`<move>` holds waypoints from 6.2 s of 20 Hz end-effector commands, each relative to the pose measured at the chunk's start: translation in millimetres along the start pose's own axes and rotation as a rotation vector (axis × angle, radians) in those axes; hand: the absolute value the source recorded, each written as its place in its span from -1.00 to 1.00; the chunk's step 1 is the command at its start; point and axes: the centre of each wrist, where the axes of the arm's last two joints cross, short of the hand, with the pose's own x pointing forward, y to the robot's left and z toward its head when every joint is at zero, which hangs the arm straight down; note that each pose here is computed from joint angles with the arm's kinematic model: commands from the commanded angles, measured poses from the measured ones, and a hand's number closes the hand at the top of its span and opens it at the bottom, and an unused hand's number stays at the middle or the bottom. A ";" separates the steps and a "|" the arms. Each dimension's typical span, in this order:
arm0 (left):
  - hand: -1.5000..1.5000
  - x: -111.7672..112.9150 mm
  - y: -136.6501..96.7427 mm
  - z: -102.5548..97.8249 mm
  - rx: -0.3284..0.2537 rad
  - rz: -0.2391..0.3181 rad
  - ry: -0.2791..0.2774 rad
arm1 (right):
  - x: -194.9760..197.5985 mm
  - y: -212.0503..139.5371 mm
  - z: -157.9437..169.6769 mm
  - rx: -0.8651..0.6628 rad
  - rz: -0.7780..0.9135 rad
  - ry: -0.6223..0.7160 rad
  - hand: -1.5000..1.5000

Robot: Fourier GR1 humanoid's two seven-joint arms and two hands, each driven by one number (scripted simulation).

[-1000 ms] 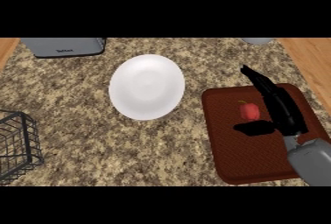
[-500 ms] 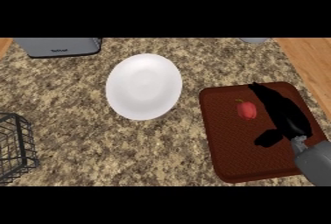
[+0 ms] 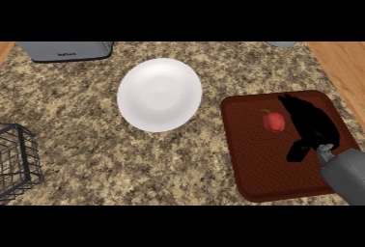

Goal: Pick the bell pepper from the tray and place it in the plate

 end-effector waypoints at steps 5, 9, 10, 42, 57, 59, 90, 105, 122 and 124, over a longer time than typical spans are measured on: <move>0.00 124.8 -18.0 -33.1 -0.024 0.141 -0.652 | 8.7 -0.8 -9.7 0.043 0.113 0.150 -1.00; 0.00 126.1 -15.9 -34.7 -0.017 0.134 -0.664 | 17.3 0.1 -14.1 0.063 0.118 0.195 -1.00; 0.00 124.6 -16.4 -35.2 -0.015 0.133 -0.660 | 18.6 4.3 -12.3 0.073 0.128 0.192 -1.00; 0.00 73.4 -0.8 -28.8 0.081 0.203 -0.554 | 47.0 43.4 -15.8 0.020 -0.011 0.534 1.00; 0.00 64.5 4.9 -12.4 0.102 0.196 -0.586 | 170.7 -24.2 30.2 -0.348 -0.352 0.159 1.00; 0.00 71.9 1.4 -16.5 0.091 0.195 -0.616 | 189.4 -36.5 40.5 -0.391 -0.412 0.093 1.00; 0.00 303.9 -75.6 -51.0 -0.153 0.177 -0.984 | 255.7 -60.4 -33.4 -0.529 -0.534 0.385 1.00; 0.00 319.5 -102.0 -65.3 -0.184 0.167 -1.009 | 226.3 -63.6 -78.0 -0.579 -0.853 0.385 -1.00; 0.00 309.7 -89.1 -78.3 -0.140 0.199 -0.938 | 223.6 -42.1 -60.4 -0.867 -1.237 0.351 -1.00; 0.00 294.2 -80.6 -73.2 -0.126 0.182 -0.923 | 215.8 -30.4 -52.0 -0.892 -1.250 0.322 -1.00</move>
